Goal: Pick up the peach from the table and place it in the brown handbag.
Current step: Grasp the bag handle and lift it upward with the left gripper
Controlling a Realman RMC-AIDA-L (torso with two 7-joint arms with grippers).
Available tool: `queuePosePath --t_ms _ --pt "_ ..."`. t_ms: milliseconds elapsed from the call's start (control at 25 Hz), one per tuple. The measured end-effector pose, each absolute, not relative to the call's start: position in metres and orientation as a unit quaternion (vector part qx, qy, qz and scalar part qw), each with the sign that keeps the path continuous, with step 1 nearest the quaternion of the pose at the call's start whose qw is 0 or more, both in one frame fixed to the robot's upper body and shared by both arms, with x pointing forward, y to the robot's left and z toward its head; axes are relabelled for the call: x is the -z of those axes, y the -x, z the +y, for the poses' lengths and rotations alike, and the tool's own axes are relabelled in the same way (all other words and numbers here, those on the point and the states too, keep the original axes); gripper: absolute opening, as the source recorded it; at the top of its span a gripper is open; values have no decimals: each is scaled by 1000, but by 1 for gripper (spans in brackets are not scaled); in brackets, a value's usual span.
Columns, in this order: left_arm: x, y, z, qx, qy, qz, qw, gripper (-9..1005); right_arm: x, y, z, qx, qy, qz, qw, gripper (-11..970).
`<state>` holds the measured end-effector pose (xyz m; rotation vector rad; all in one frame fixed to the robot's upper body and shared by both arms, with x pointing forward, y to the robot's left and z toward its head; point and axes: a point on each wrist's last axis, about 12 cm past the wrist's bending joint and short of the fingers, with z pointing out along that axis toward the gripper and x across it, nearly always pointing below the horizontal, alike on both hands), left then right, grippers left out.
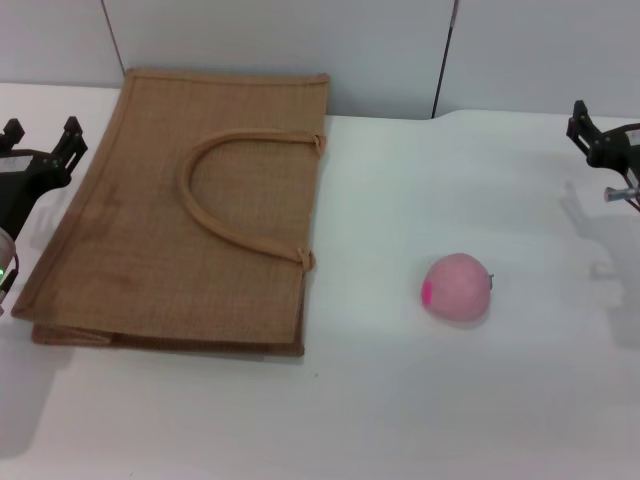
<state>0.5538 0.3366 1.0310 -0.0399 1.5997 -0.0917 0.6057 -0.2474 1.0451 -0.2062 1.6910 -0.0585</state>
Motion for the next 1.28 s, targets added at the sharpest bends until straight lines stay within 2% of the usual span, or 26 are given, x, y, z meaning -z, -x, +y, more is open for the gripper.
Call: queuePosePath --t_ms 920,1280 --pt "-1032 -557 333 46 13 717 696 775 -1047 -612 -242 25 105 753 649 877" --pt "-1039 -569 322 131 -65 738 659 771 -1046 -613 -242 24 108 755 646 877"
